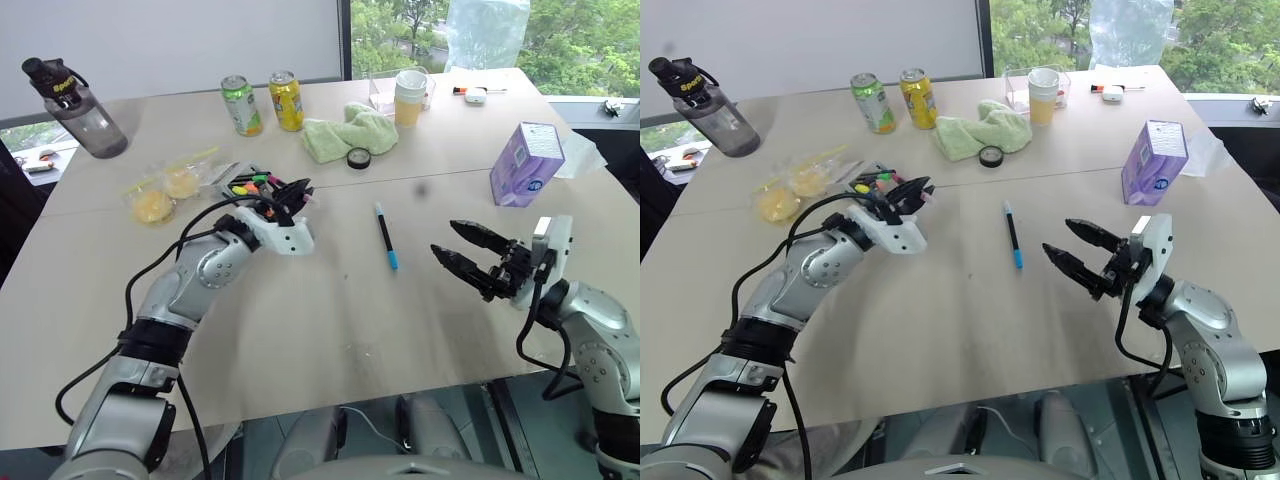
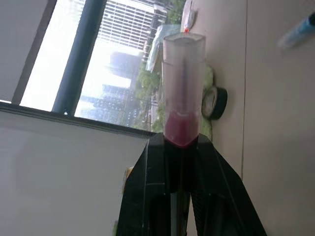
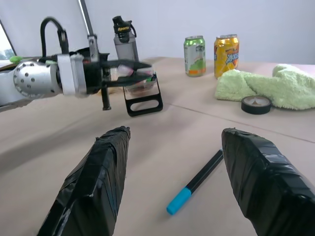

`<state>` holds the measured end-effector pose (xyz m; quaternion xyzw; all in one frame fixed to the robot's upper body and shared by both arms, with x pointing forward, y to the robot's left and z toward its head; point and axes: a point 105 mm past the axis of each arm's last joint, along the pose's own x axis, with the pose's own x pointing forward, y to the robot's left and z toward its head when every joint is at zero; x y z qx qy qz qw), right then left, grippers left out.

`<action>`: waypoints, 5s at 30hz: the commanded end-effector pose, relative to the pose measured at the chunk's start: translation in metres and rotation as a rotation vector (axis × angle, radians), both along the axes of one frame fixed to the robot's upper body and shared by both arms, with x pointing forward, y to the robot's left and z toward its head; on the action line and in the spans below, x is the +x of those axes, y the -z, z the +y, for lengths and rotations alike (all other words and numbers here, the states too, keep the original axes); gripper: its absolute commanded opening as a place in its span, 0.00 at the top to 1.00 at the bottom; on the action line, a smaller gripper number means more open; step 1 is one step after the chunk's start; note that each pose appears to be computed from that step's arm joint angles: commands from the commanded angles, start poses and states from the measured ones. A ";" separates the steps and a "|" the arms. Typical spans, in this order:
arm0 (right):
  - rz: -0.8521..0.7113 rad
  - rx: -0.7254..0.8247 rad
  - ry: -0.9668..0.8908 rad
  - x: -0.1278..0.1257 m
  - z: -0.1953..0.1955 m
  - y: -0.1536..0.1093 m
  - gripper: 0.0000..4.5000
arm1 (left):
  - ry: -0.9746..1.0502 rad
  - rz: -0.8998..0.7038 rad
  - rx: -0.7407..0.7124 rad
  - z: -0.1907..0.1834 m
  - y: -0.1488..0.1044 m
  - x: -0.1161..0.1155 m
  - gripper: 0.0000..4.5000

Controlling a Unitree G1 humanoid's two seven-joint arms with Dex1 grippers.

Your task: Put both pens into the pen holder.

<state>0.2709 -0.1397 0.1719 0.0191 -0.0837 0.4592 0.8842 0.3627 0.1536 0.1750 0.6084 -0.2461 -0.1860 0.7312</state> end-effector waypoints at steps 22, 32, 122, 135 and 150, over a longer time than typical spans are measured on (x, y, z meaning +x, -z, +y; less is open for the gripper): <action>-0.084 -0.015 -0.030 0.006 0.005 -0.011 0.30 | -0.168 0.056 -0.205 0.035 -0.008 0.023 1.00; -0.089 -0.014 -0.041 0.007 0.009 -0.014 0.28 | -0.236 -0.057 -0.234 0.045 -0.037 0.027 0.06; -0.165 -0.163 0.113 0.042 0.111 -0.039 0.99 | 0.434 1.211 -1.206 -0.021 -0.046 -0.018 0.00; -0.219 -0.146 0.006 0.025 0.127 -0.034 0.99 | 0.601 1.190 -1.280 -0.037 -0.076 -0.020 0.00; -0.213 -0.143 -0.010 0.024 0.129 -0.033 1.00 | 0.668 1.210 -1.282 -0.043 -0.082 -0.028 0.56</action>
